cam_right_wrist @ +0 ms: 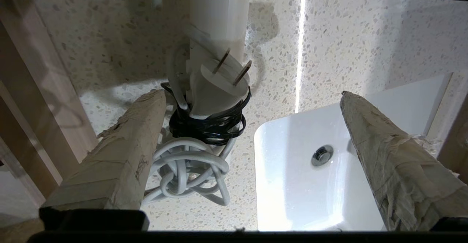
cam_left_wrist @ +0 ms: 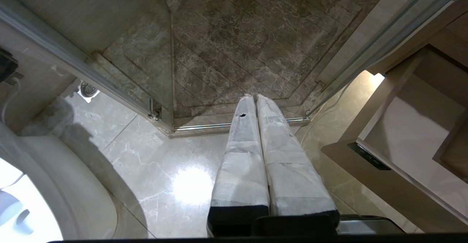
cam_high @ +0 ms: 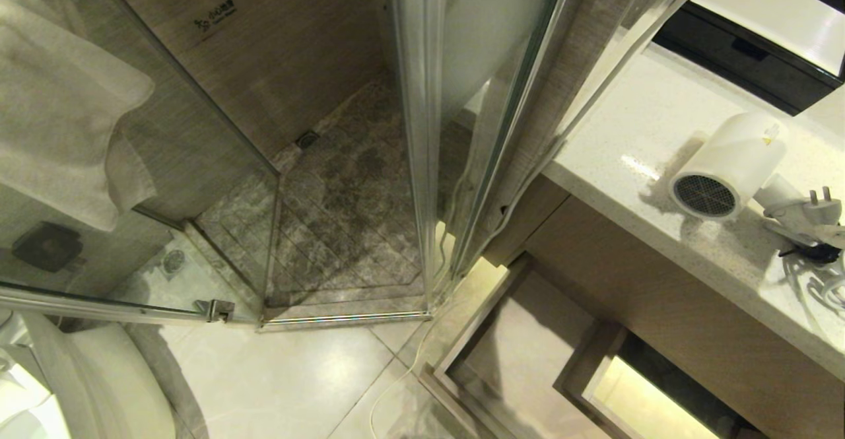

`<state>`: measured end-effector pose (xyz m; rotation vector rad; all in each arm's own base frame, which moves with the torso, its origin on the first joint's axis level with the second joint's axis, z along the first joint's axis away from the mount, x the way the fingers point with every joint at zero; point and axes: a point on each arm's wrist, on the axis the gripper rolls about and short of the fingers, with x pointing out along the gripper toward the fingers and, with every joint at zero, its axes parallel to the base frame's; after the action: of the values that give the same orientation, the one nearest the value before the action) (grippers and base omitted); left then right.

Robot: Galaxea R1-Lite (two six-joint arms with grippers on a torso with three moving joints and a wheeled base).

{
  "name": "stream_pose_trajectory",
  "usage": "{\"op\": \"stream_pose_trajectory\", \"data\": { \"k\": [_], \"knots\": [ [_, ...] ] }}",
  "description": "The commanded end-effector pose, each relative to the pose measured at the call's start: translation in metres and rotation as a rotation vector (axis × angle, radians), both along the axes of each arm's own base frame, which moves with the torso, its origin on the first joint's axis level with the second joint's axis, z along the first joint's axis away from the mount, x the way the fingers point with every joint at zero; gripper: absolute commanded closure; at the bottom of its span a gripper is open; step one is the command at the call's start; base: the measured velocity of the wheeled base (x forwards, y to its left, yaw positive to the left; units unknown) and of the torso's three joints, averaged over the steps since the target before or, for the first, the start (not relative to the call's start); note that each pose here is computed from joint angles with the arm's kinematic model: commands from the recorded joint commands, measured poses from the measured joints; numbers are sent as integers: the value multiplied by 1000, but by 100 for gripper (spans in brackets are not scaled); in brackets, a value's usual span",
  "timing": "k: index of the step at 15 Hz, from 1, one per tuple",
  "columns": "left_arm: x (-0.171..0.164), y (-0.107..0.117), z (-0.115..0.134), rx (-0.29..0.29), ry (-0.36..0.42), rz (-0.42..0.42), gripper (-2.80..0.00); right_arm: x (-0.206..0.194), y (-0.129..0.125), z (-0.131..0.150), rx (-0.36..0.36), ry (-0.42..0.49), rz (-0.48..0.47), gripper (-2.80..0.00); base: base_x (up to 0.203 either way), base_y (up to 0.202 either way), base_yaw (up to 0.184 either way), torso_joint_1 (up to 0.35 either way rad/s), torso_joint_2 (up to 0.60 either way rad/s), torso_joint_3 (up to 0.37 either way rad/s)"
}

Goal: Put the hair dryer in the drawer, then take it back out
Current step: Pick up the hairdryer

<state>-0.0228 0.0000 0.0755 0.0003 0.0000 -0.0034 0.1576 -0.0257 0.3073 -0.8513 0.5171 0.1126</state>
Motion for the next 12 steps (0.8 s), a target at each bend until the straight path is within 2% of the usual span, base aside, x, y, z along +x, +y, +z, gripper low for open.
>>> {"op": "stream_pose_trajectory", "data": {
  "k": [1,6,9,11,12],
  "knots": [
    [0,0,0,0,2,0,0,-2,-1,0,5,11,1,-280,0,0,0,0,0,0],
    [0,0,0,0,2,0,0,-18,0,-6,27,46,-24,-280,0,0,0,0,0,0],
    [0,0,0,0,2,0,0,-20,0,-14,94,82,-64,-280,0,0,0,0,0,0],
    [0,0,0,0,2,0,0,-28,2,-23,171,138,-118,-280,0,0,0,0,0,0],
    [0,0,0,0,1,0,0,-29,2,-28,177,156,-125,-280,0,0,0,0,0,0]
  ]
}}
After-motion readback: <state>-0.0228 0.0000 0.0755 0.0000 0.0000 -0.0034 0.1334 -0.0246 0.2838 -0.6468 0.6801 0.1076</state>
